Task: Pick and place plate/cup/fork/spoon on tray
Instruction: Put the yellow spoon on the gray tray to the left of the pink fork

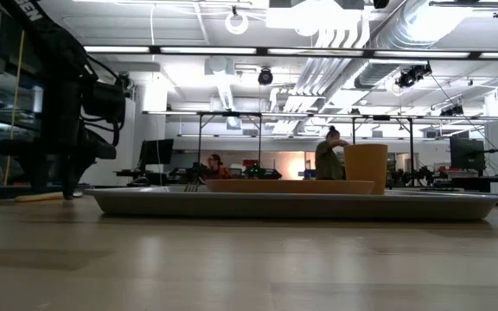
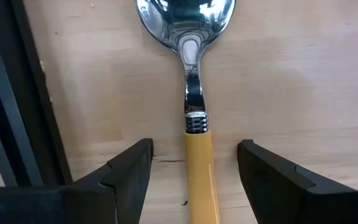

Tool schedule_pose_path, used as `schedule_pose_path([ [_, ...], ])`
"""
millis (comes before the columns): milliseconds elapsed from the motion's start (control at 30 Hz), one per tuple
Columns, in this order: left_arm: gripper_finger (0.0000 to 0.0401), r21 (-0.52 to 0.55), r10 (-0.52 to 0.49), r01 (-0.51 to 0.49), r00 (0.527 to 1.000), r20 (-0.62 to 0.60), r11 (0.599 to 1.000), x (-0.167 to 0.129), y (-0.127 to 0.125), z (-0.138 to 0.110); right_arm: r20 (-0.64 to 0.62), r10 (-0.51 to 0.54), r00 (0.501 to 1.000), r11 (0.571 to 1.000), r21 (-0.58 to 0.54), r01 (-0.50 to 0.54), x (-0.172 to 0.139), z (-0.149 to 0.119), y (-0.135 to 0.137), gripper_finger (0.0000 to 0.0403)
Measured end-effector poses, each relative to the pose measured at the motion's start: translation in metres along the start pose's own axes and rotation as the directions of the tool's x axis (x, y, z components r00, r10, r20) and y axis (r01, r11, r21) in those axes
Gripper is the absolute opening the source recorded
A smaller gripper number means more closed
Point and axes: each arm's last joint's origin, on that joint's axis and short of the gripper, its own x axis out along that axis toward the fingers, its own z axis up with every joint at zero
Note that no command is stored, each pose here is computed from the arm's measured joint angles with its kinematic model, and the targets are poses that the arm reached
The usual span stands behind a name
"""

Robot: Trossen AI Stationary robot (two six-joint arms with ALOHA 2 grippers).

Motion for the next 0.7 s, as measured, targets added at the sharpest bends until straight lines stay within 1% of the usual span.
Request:
schedule_pose_path([
  [100,0.0220,-0.005,-0.002,0.002,1.000,0.000,1.000,-0.0001,0.0005,0.0005,0.000,0.000,1.000,1.000,0.001,0.000,0.0000,0.0001,0.0000,0.0000],
  [200,0.0206,-0.006,0.000,0.000,1.000,0.001,1.000,-0.0001,0.0006,0.0005,0.000,0.000,1.000,1.000,0.001,0.000,0.0000,-0.0001,0.0000,0.0000],
  [700,0.0070,-0.014,0.011,-0.011,1.000,0.012,1.000,0.0000,0.0009,0.0011,0.000,0.000,1.000,1.000,0.000,0.000,0.0000,0.0001,0.0000,0.0000],
])
